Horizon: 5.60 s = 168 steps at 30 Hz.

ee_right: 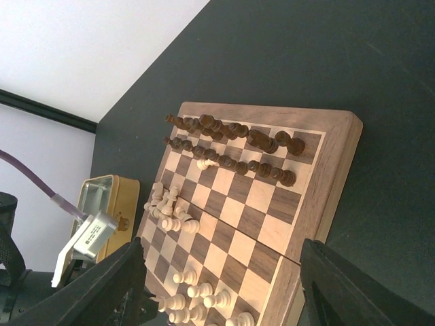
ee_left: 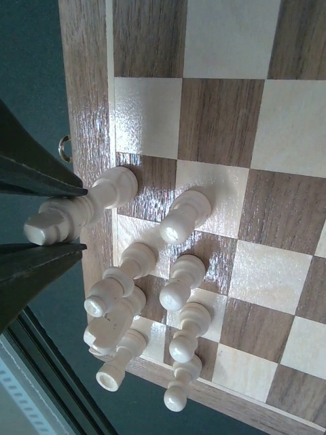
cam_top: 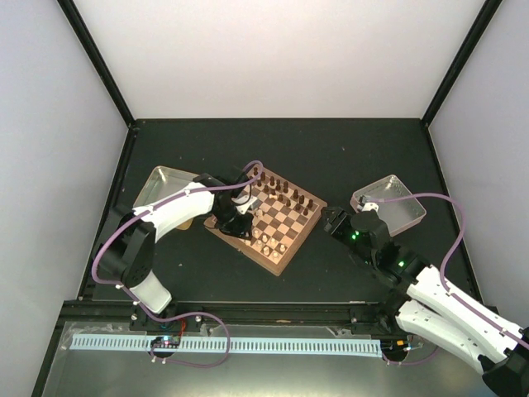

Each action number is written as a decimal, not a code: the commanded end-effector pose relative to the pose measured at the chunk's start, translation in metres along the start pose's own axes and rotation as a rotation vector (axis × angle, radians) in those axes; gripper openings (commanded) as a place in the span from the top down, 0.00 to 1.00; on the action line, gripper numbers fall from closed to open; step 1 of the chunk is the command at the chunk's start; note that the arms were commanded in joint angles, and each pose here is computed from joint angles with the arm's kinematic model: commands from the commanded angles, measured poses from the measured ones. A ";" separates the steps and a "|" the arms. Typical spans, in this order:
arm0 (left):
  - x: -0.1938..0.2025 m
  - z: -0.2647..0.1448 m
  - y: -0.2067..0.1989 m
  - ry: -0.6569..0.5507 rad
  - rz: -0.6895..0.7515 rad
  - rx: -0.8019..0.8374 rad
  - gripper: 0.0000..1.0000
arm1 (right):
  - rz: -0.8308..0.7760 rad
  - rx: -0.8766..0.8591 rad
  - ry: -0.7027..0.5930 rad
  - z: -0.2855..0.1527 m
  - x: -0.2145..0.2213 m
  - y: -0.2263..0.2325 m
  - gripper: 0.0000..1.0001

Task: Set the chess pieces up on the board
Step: Place the chess piece on the chessboard, then pick up the chess piece from the chessboard.

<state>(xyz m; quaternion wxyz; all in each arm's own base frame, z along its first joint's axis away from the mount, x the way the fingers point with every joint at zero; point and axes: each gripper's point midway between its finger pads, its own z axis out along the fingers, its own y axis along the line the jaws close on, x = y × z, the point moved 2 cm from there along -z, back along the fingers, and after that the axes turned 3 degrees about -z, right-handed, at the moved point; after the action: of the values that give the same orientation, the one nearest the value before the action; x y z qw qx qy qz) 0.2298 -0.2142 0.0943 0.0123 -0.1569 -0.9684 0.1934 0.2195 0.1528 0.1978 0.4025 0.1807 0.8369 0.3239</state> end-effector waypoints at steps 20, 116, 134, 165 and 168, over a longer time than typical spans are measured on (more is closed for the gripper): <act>-0.011 0.000 -0.004 -0.052 0.019 0.024 0.69 | -0.053 -0.018 0.004 0.003 0.002 0.001 0.36; 0.016 -0.161 -0.040 -0.927 -0.169 0.671 0.26 | -1.073 -0.387 0.402 0.054 0.080 0.173 0.93; 0.011 -0.156 -0.048 -0.847 -0.146 0.828 0.63 | -1.080 -0.485 0.406 0.030 0.076 0.184 0.95; -0.008 -0.110 0.022 -0.900 -0.174 0.165 0.97 | -0.901 0.095 0.169 0.053 0.022 0.107 0.96; -0.018 -0.090 0.022 -0.848 -0.162 0.099 0.97 | -0.866 0.123 0.151 0.051 0.021 0.097 0.96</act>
<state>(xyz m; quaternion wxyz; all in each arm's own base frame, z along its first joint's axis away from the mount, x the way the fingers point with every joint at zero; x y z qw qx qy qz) 0.2461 -0.1664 0.1781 -0.3493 0.0270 -0.8659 0.3570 0.2468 0.2791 0.2265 0.4045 -0.2540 0.8709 0.1159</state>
